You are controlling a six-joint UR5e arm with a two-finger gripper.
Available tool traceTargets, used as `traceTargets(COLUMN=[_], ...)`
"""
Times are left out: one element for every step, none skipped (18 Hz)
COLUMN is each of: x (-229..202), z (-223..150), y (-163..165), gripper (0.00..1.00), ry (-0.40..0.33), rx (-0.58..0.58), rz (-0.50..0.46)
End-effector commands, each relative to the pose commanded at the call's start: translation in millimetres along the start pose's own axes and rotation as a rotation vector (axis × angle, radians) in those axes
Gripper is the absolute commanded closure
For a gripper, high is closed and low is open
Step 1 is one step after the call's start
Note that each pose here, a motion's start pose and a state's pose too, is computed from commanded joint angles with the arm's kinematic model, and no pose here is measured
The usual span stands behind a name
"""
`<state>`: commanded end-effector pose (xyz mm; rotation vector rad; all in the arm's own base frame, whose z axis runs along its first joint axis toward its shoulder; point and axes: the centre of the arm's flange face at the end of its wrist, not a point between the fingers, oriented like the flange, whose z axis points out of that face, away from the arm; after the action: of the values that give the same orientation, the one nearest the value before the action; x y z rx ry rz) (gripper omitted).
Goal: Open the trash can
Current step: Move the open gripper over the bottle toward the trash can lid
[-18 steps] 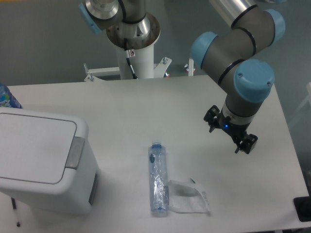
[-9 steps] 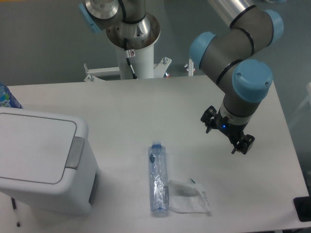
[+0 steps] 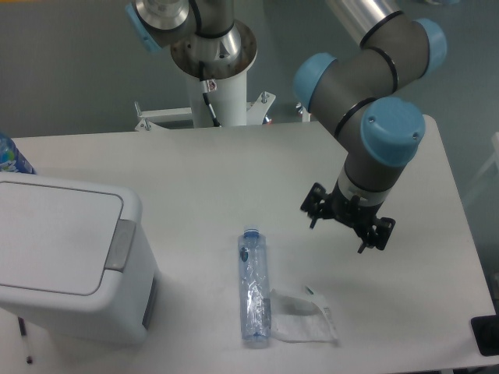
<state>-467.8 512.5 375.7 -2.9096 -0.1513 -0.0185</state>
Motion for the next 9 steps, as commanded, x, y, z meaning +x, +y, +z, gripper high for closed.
traceTargets(x=[6,14,25,33,41,46,53,65,75], z=[-6,-16,-24,-29,-35,-46,-52,-58,-67], y=[-8,-19,-33,-42,-49,-52,-58,-66,-69], gripper=[0.00,0.00,0.00,0.00,0.00,0.00,0.00,0.00,0.00], ry=[-0.004,-0.008,0.005,0.036,0.067,0.086,0.101,0.114,0.121], rx=[0.014,0.036,0.070,0.108,0.146,0.180,0.201,0.221,0.238], rz=[-0.028,-0.049,-0.063,-0.088,-0.111,-0.131,-0.137,-0.132,-0.127])
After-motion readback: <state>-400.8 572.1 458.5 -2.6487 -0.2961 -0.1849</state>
